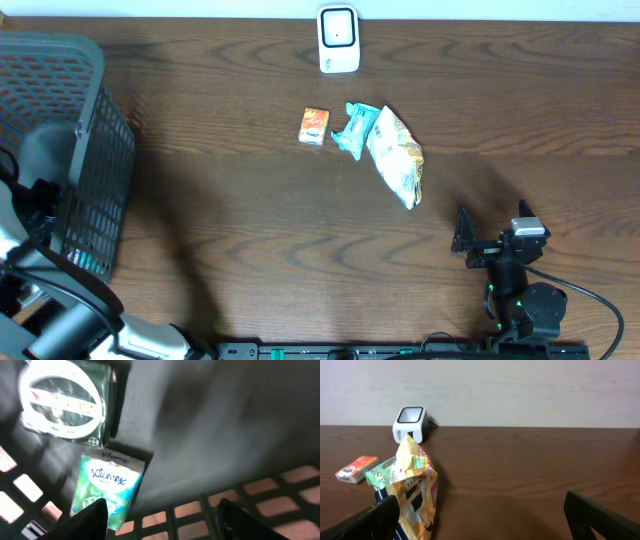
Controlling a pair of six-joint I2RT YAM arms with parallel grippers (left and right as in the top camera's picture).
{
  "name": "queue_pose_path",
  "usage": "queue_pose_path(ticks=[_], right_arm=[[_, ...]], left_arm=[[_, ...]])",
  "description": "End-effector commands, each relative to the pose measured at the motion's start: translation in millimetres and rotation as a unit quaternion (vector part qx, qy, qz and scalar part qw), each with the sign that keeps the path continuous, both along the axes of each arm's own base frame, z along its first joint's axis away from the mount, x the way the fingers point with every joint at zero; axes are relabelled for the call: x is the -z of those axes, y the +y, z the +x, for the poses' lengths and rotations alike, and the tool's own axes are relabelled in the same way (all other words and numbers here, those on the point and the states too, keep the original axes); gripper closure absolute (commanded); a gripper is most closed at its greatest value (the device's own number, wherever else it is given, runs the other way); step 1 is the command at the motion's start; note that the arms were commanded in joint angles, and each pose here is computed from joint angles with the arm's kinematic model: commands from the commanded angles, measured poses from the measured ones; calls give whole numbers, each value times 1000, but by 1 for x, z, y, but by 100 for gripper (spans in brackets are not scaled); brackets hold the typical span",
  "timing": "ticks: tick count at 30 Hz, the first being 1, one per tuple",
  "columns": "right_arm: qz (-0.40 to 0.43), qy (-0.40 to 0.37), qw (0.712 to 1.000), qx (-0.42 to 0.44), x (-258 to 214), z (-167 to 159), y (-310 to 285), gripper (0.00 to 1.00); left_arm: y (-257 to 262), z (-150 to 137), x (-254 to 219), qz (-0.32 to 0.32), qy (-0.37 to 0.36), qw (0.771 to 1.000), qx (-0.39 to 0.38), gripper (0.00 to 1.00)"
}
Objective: Scan the item barcode
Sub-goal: 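Reach into the basket and grasp the small green Kleenex pack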
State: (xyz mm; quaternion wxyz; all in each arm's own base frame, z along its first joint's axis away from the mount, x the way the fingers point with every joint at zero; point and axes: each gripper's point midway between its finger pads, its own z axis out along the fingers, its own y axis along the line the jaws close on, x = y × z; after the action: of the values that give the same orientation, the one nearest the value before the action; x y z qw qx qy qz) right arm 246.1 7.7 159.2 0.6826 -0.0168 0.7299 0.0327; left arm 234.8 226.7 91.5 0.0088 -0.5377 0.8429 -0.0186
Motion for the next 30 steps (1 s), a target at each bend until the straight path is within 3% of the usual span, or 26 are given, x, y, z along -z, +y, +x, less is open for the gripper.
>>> queue_pose_path(ticks=[1,5,11,26,30], right_arm=[[-3,-1,1000,-2,0,0,1,1],[-3,-1,1000,-2,0,0,1,1],[-3,-1,1000,-2,0,0,1,1],[-3,-1,1000,-2,0,0,1,1],[-3,-1,1000,-2,0,0,1,1]], left_arm=[[-5,-7,16,-28,30,999,7,31],[-15,-17,30,-60,62,996,8,31],[-15,-35,41,-48,101,994,11,31],[-18,-43,59,-42,113,993,12,32],[-20,-58,72,-33,138,990,16,39]])
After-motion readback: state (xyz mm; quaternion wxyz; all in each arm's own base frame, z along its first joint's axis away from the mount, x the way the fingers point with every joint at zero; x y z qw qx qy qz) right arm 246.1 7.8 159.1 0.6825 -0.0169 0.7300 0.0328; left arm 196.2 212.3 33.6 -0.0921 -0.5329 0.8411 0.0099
